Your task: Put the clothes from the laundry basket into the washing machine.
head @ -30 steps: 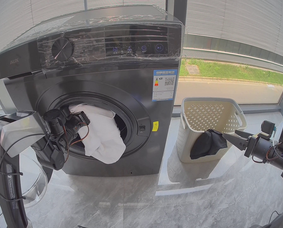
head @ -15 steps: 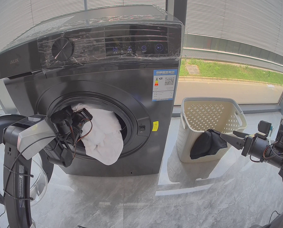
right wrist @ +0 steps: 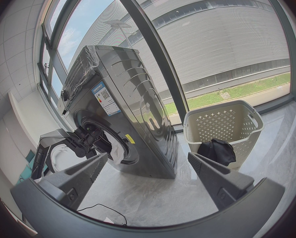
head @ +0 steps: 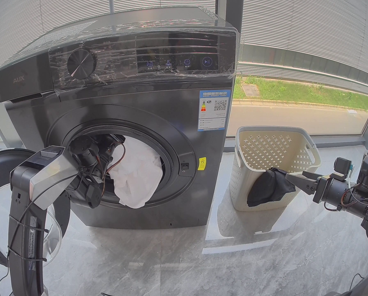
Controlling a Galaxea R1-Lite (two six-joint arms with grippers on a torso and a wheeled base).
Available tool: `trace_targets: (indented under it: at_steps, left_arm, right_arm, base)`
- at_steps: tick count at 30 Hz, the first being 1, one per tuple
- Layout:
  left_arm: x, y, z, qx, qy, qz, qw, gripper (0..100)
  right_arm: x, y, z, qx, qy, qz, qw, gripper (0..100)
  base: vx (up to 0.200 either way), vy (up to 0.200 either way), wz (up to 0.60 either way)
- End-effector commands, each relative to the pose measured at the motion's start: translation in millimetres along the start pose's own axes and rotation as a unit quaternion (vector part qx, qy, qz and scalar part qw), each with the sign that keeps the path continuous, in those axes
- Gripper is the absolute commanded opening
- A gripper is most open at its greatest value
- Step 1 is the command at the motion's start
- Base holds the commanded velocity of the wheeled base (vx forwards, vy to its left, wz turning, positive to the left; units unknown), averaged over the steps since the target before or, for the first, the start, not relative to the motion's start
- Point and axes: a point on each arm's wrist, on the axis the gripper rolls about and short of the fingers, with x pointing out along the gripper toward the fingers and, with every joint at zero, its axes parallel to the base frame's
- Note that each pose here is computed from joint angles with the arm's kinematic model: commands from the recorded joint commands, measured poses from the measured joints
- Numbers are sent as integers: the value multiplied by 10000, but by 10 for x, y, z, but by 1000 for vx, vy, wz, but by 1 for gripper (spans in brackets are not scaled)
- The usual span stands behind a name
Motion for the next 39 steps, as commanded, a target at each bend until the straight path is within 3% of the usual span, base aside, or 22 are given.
trace_targets:
  at_steps: [1, 8, 16, 21, 29, 39]
  left_arm:
    - [149, -163, 116, -40, -404, -321, 9987, 0]
    - [206, -180, 161, -38, -554, -383, 9977, 0]
    - [113, 67, -246, -32, -191, 44, 9998, 0]
    - [86, 186, -305, -7, -146, 253, 9996, 0]
    - [45, 517, -251, 100, -190, 610, 9979, 0]
    - [121, 722, 2, 215, -592, 759, 9951, 0]
  right_arm:
    - [2, -14, -8, 10, 17, -26, 10000, 100]
    - [11, -20, -11, 16, 30, -30, 10000, 100]
    - [12, -25, -13, 21, 34, -39, 10000, 100]
    - [15, -27, -15, 24, 38, -48, 10000, 100]
    - [29, -38, -30, 35, 79, -61, 9999, 100]
    - [41, -48, -43, 43, 112, -71, 9999, 100]
  base:
    - [0, 0, 0]
    - [0, 0, 0]
    - [0, 0, 0]
    - [0, 0, 0]
    - [0, 0, 0]
    - [0, 0, 0]
